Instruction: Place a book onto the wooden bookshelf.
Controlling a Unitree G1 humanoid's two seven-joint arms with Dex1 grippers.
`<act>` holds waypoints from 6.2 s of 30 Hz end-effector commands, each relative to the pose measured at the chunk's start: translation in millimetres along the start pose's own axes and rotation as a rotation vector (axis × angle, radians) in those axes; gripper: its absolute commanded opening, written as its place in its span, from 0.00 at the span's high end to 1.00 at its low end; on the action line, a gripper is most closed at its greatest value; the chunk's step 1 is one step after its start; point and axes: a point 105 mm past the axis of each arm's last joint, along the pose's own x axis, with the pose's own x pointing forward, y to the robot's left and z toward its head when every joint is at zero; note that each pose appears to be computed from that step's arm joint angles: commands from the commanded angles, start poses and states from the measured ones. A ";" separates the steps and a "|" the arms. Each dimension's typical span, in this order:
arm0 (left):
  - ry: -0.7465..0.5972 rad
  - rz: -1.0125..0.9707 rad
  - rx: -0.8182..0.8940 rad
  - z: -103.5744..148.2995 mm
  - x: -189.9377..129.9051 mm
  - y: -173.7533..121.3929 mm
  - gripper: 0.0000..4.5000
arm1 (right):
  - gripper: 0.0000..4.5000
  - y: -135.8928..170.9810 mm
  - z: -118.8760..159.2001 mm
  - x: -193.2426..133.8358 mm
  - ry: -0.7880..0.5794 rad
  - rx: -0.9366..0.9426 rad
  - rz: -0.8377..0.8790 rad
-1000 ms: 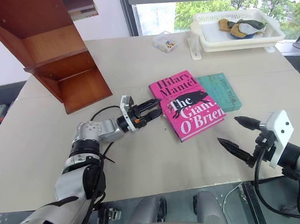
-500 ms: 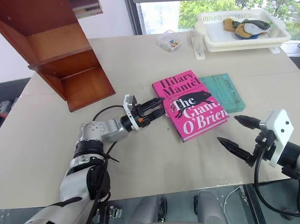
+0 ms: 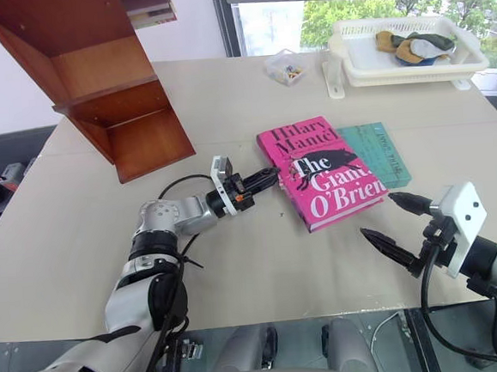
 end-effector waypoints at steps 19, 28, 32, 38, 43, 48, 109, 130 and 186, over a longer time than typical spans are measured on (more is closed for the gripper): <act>-0.021 -0.237 0.383 1.8 16.7 -65.6 0.99 | 0.00 -1.7 8.4 0.8 -0.035 -0.044 -0.014; -0.042 -0.148 0.234 -0.7 35.9 -51.0 0.99 | 0.00 -1.1 8.0 1.9 -0.037 -0.045 -0.012; -0.022 -0.149 0.165 -11.9 26.5 -47.2 0.99 | 0.00 -1.0 7.9 -0.1 -0.036 -0.046 -0.023; -0.065 -0.055 0.146 -10.5 -7.1 -30.1 0.99 | 0.00 -0.2 6.2 -4.6 -0.028 -0.044 -0.036; -0.105 0.030 0.126 -3.1 -25.2 -15.3 0.99 | 0.00 -0.1 6.1 -4.8 -0.027 -0.043 -0.025; -0.097 0.087 0.120 -5.7 -30.5 -4.8 0.91 | 0.00 -2.0 6.6 -3.7 -0.027 -0.046 -0.018; -0.143 -0.168 0.511 14.4 24.5 -86.4 1.00 | 0.00 -5.2 14.1 -1.7 -0.085 -0.046 -0.028; 0.028 0.222 2.315 69.9 55.1 -174.1 1.00 | 0.00 -39.9 77.8 -49.9 -0.611 0.213 0.225; 0.600 1.412 2.351 132.0 -125.2 -283.4 1.00 | 0.00 -84.7 90.1 -4.3 -0.521 0.199 0.490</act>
